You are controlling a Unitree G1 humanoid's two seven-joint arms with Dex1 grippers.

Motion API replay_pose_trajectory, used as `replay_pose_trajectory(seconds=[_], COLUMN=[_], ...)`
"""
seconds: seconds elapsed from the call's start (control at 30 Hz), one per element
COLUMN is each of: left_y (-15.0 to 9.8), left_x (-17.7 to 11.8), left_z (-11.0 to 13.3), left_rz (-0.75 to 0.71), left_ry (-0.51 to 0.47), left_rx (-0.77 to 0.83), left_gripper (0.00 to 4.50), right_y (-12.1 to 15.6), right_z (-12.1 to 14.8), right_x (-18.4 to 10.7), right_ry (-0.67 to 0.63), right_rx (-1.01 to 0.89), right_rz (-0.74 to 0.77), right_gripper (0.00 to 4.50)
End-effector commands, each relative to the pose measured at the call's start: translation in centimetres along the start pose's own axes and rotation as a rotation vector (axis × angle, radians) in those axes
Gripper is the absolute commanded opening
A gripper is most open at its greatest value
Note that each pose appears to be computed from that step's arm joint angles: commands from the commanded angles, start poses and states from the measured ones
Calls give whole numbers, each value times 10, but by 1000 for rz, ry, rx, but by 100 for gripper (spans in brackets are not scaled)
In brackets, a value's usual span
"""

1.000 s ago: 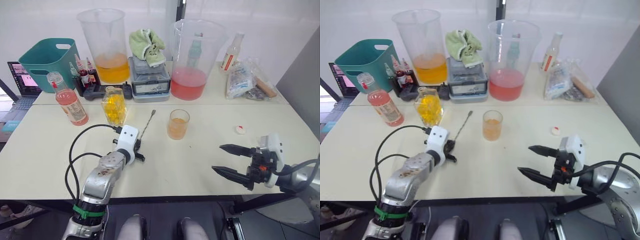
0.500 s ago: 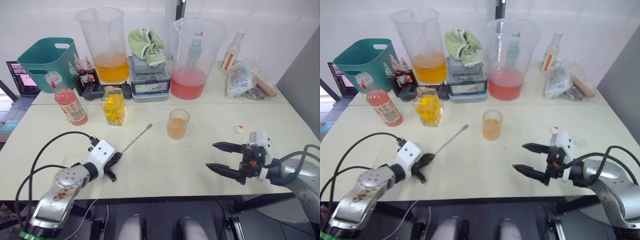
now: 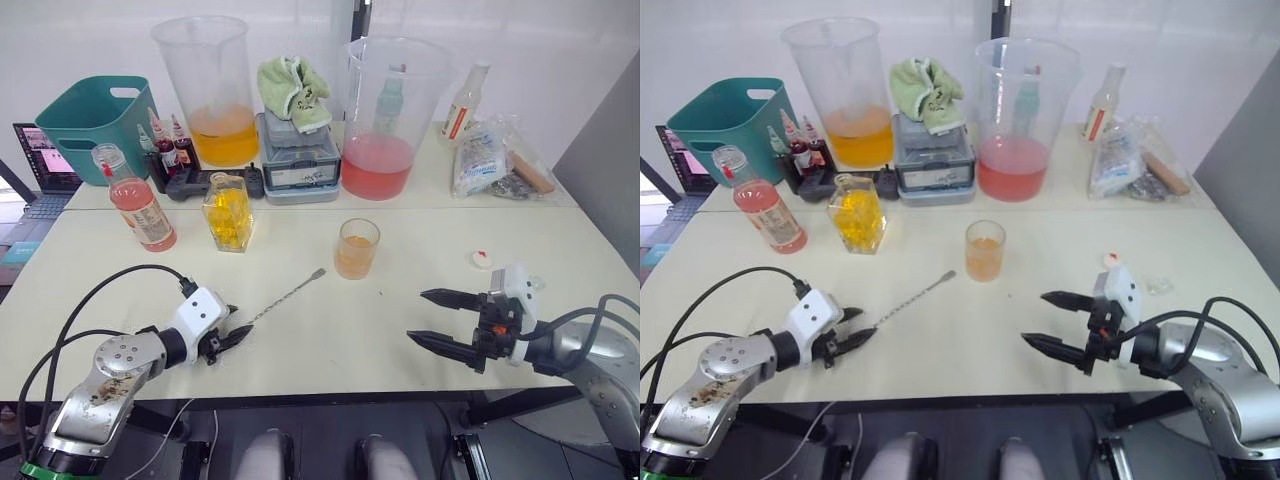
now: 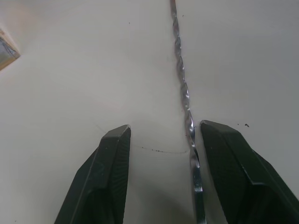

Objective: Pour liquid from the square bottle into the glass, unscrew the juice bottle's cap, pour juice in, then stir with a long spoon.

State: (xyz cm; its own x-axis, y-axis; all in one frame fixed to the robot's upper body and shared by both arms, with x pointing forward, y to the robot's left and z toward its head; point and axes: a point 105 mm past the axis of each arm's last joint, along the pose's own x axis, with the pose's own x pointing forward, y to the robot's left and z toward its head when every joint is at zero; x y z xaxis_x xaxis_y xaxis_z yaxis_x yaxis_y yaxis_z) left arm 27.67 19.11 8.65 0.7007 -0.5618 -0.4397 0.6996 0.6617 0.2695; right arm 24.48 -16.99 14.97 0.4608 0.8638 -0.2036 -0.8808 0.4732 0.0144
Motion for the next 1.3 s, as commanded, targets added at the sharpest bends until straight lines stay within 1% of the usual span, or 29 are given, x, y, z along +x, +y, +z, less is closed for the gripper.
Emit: replay_pose_trajectory(seconds=[0.03,0.13,0.23,0.33,0.4,0.53,0.63,0.7,0.77,0.93,0.97,1.03,1.13,1.23,1.3], left_y=[-12,-21,-25,-26,-24,-20,-12,7,21,27,30,31,25,15,9], left_x=[1,0,1,2,2,4,2,-1,-7,-15,-18,-20,-17,-11,-8], left_z=[-9,-18,-24,-31,-31,-16,-2,24,45,92,104,121,136,147,152], left_rz=[-78,-127,-138,-139,-130,-111,-76,0,52,60,67,72,48,16,-1], left_ry=[69,129,151,186,194,135,69,-62,-165,-369,-417,-479,-512,-516,-521], left_rx=[-15,-33,-82,-100,-106,-181,-192,-207,-234,-272,-268,-251,-209,-154,-127], left_gripper=[236,236,159,52,3,3,3,3,3,3,3,3,3,3,3], right_y=[3,2,2,1,1,-3,-2,-3,-4,-4,-5,-8,-20,-30,-33], right_z=[12,12,12,13,13,16,17,23,28,36,41,51,73,93,104], right_x=[-1,-1,0,2,3,2,2,5,8,11,12,16,25,39,49], right_ry=[-31,-29,-27,-25,-25,-38,-25,-54,-81,-116,-132,-180,-276,-369,-441], right_rx=[-64,-68,-72,-75,-77,-47,-61,-51,-40,-1,12,46,124,222,309], right_rz=[-5,-9,-12,-11,-11,-27,-12,5,19,47,54,52,9,-39,-40], right_gripper=[450,450,450,450,450,450,450,450,450,450,450,450,450,450,450])
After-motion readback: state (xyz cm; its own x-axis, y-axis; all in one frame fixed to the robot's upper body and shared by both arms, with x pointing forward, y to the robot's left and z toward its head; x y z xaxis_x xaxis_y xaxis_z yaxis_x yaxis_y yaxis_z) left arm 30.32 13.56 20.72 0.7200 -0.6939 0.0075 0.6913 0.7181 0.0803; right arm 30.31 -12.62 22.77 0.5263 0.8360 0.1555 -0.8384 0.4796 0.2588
